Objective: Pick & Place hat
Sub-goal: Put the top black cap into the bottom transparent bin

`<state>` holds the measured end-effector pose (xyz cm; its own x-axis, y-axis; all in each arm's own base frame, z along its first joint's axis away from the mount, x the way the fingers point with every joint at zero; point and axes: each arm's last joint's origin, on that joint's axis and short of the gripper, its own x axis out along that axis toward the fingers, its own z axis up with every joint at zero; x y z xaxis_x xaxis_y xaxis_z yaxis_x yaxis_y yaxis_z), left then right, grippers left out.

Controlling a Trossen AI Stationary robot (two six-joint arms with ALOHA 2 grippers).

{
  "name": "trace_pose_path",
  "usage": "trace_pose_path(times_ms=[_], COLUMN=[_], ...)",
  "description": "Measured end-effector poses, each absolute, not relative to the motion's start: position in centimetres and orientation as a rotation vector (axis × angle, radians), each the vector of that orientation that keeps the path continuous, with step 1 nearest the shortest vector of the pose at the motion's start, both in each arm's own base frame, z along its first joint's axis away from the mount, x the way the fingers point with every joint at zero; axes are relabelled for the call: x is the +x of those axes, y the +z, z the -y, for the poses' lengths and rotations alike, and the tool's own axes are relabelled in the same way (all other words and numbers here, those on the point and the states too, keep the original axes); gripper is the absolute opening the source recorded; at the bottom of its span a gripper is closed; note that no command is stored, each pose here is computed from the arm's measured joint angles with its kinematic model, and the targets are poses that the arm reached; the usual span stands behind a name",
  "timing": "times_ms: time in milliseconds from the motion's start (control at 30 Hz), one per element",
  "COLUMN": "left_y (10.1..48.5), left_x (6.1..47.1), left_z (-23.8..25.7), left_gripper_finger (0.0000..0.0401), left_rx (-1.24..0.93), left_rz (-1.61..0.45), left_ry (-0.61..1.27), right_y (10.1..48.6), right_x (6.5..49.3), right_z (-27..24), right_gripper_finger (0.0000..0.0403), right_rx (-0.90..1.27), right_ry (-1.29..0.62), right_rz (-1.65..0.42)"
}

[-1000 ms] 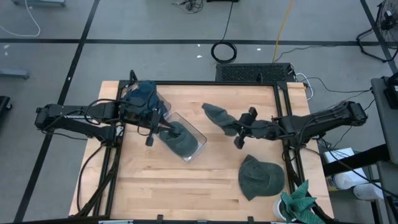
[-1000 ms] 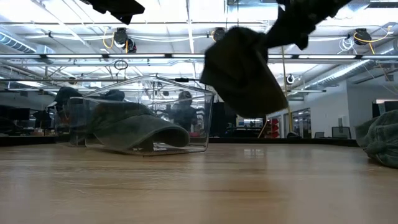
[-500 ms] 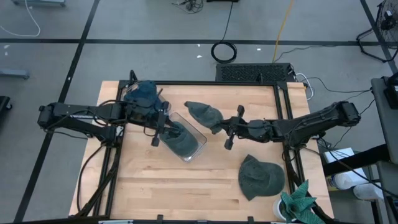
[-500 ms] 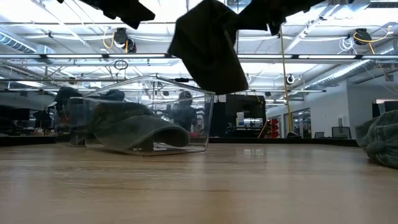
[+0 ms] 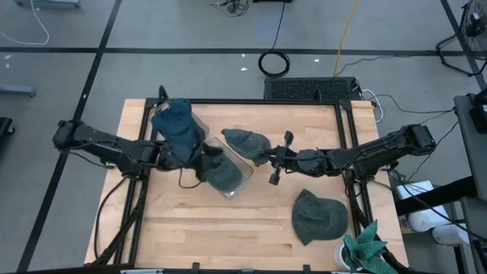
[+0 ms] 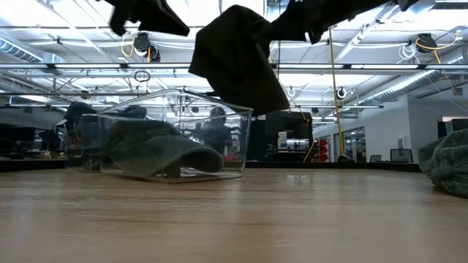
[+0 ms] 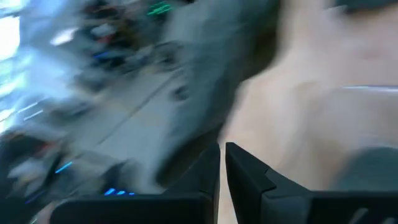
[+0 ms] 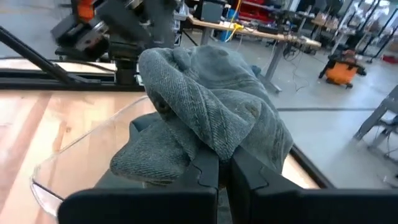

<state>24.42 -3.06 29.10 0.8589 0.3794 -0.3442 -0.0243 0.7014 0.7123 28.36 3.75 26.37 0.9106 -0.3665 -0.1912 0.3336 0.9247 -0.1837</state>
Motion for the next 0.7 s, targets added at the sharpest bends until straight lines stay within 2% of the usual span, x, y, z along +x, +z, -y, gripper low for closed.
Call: trace_pose_path(times_ms=[100, 233, 300, 533, 700], left_y=[29.6, 30.2, 30.6, 33.0, 34.9], left_x=[24.6, 24.8, 24.9, 25.4, 26.3], left_z=[3.1, 3.1, 3.2, 1.5, -1.0], left_gripper_finger=[0.0036, 0.0035, 0.0035, 0.0048, 0.0111], left_rx=[0.779, 0.779, 0.712, 0.182, -0.276], left_rz=[-0.48, -0.426, -0.373, -0.064, 0.008], left_ry=[0.406, 0.432, 0.442, 0.54, 0.268], right_y=[26.7, 27.1, 27.3, 28.1, 28.7], right_x=[28.2, 28.0, 27.9, 27.6, 27.4], right_z=[-3.5, -2.9, -2.6, -1.9, -1.8], right_gripper_finger=[0.0, 0.0, 0.0, 0.0, 0.0], right_rx=[-0.202, -0.319, -0.349, -0.414, -0.45], right_ry=[-0.44, -0.639, -0.718, -0.921, -1.009], right_rz=[-0.213, -0.228, -0.23, -0.236, -0.245])
